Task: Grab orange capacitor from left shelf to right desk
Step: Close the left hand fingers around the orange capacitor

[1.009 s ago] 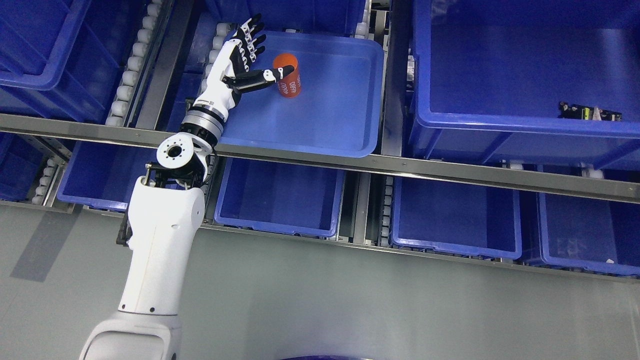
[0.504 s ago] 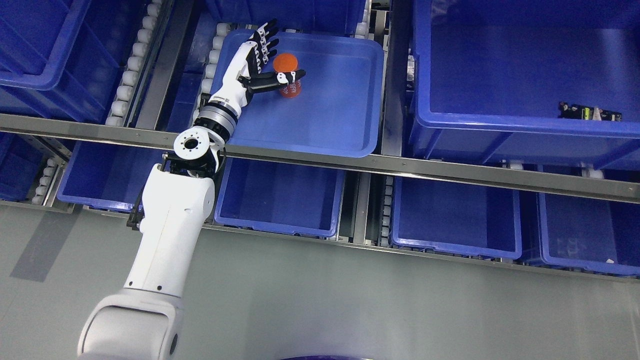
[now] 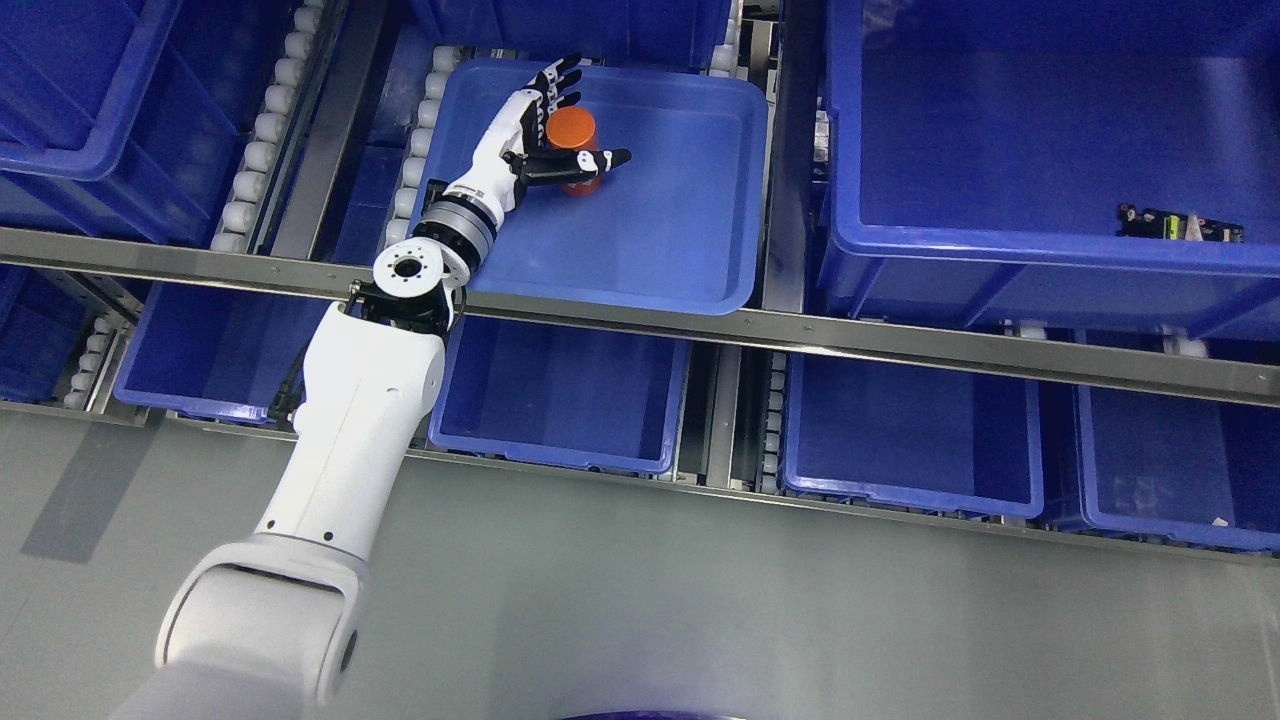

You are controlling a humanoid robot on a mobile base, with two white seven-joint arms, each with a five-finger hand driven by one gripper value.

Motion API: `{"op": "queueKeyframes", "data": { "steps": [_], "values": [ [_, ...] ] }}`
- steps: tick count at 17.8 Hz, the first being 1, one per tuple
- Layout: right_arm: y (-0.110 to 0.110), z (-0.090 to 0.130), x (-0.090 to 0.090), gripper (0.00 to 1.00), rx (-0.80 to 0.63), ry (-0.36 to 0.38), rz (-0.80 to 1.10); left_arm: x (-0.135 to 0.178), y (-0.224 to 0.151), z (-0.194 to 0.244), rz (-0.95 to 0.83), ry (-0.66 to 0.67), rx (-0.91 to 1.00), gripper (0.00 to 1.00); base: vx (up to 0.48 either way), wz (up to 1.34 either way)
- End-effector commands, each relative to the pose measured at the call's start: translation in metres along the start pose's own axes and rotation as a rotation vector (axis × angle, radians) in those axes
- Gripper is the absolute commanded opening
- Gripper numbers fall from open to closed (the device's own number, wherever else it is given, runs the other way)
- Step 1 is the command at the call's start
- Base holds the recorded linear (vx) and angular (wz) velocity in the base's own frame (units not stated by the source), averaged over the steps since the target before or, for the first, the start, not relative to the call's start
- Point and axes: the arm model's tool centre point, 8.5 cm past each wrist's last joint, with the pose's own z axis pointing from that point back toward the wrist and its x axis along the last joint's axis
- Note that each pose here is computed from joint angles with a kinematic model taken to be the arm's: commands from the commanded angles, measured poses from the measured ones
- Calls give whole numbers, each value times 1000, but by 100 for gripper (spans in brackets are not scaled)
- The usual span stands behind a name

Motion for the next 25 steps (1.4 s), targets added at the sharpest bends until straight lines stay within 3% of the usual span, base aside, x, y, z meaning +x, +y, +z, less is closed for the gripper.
{"op": "queueKeyframes", "data": {
  "steps": [1, 5, 8, 12, 19, 23, 25],
  "values": [
    [-11, -1, -9, 100, -19, 7, -13, -33, 8, -3, -29, 129, -5, 98, 0, 0],
    [-11, -1, -9, 100, -17, 7, -14, -31, 3, -4, -35, 114, -30, 86, 0, 0],
    [-11, -1, -9, 100, -17, 7, -13, -25, 0, -4, -6, 48, -48, 69, 0, 0],
    [-11, -1, -9, 100, -17, 7, -13, -24, -1, -4, 2, 45, -63, 60, 0, 5],
    [-11, -1, -9, 100, -17, 7, -13, -19, -2, -5, 19, 13, -66, 32, 0, 0],
    [-11, -1, -9, 100, -17, 5, -13, -12, -1, -3, 43, -82, -58, 6, 0, 0],
    [-11, -1, -9, 100, -17, 7, -13, -11, -1, -2, 43, -95, -64, 1, 0, 0]
  ]
}}
